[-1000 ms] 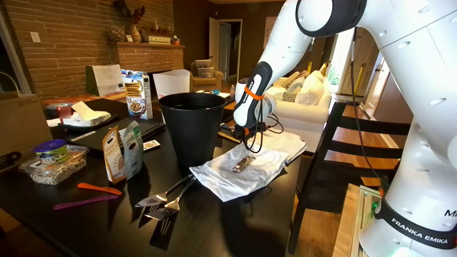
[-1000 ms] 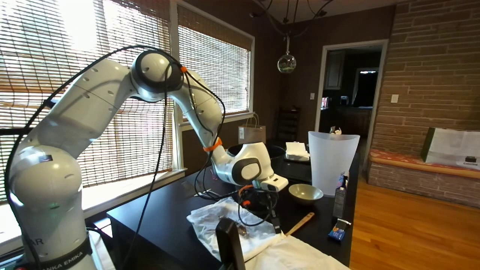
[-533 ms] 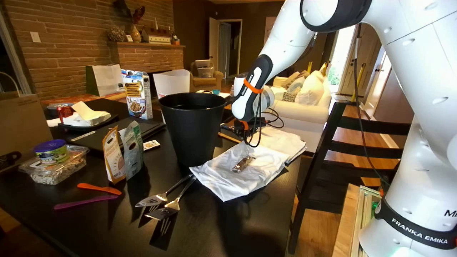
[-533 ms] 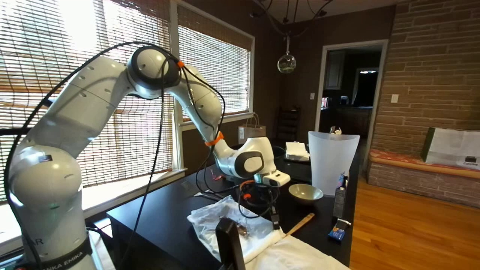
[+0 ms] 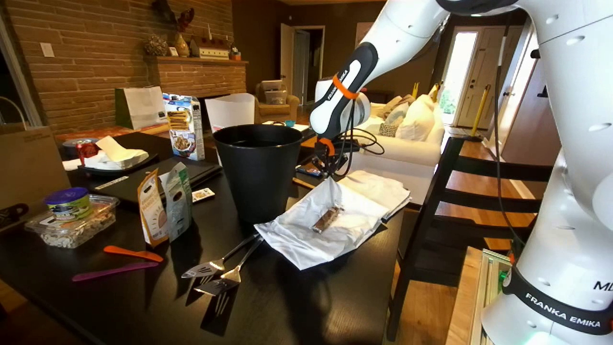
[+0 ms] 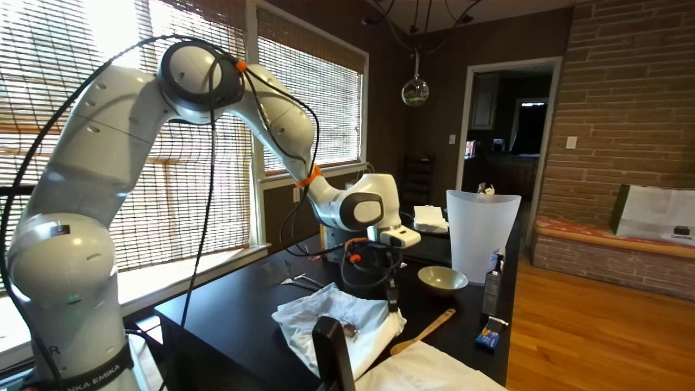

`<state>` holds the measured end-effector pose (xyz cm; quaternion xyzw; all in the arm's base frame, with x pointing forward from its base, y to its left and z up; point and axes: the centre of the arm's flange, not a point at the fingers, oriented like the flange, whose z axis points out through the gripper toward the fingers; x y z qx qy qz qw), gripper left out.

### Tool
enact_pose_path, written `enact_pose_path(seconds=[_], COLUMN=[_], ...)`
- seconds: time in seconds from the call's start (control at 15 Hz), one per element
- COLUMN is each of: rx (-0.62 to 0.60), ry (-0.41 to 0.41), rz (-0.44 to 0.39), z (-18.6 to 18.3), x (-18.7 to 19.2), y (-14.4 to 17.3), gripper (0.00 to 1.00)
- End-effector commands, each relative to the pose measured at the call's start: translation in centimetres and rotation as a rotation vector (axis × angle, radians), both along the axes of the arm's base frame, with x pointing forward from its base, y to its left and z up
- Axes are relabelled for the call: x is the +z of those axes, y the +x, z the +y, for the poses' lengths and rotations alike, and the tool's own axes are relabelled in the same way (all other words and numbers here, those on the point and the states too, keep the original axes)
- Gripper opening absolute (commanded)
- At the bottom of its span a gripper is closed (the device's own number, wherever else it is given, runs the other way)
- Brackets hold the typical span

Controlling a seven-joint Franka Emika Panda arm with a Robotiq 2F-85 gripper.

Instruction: Put the chocolate on the white cloth then fold it

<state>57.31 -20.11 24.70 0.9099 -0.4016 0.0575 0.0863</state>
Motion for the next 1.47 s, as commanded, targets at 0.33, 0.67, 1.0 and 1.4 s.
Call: enact_pose_path(seconds=[0.33, 0.67, 1.0, 1.4], rx=[0.200, 0.406, 0.607, 0.823], ry=[0.204, 0.344, 0.484, 0.574], rz=[0.092, 0.148, 0.191, 0.287], z=[4.4, 6.9, 7.4, 7.7], x=[4.3, 5.2, 6.6, 5.6], y=[-4.9, -7.5, -10.3, -13.3], gripper=[0.02, 0.02, 0.02, 0.03])
